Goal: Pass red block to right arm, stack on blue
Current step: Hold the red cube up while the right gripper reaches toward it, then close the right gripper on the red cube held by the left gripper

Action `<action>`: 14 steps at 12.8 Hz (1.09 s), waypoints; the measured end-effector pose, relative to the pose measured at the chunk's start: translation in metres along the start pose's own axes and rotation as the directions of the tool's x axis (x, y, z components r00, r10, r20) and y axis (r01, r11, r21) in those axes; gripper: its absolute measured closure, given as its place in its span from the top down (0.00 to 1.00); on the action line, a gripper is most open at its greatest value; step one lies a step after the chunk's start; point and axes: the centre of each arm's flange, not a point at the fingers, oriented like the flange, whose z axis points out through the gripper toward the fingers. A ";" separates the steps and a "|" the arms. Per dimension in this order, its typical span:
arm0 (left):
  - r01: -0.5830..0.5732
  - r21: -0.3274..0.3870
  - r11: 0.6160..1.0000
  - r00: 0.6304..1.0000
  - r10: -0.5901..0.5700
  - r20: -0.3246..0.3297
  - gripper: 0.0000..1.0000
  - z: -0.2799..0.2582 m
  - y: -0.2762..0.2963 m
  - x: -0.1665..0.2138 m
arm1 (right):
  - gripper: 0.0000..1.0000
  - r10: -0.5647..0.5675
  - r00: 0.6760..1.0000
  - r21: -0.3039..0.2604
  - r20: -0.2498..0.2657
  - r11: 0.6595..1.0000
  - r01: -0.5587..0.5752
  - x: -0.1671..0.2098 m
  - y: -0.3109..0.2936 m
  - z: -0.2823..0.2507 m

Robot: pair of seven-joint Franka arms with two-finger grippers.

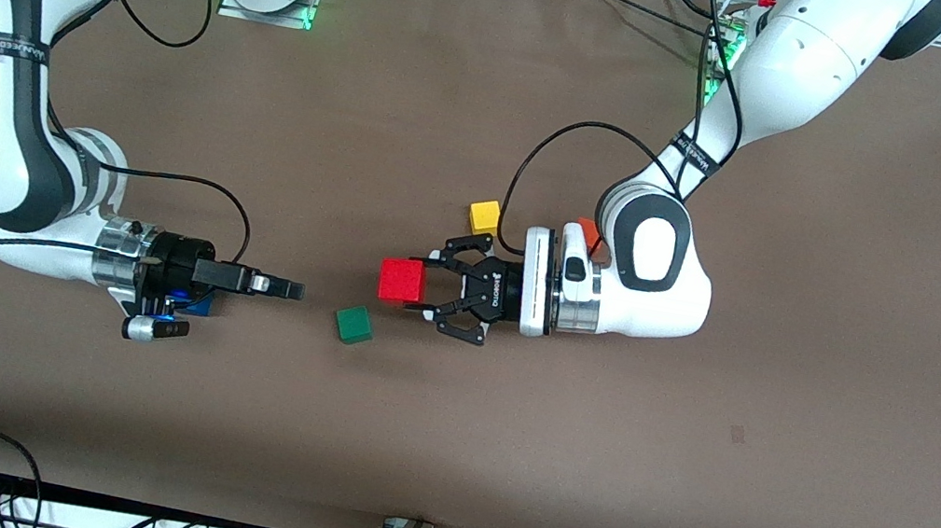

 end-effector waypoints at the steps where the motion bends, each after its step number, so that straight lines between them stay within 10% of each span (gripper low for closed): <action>1: -0.001 0.005 1.000 1.000 0.001 0.003 0.56 0.002 0.000 -0.002 | 1.00 -0.004 1.000 -0.005 -0.009 1.000 0.004 0.000 0.000 0.007; 14: -0.015 0.023 1.000 1.000 0.014 0.021 0.56 0.016 0.004 -0.005 | 1.00 -0.026 0.999 0.023 -0.042 0.999 0.027 -0.009 0.001 0.070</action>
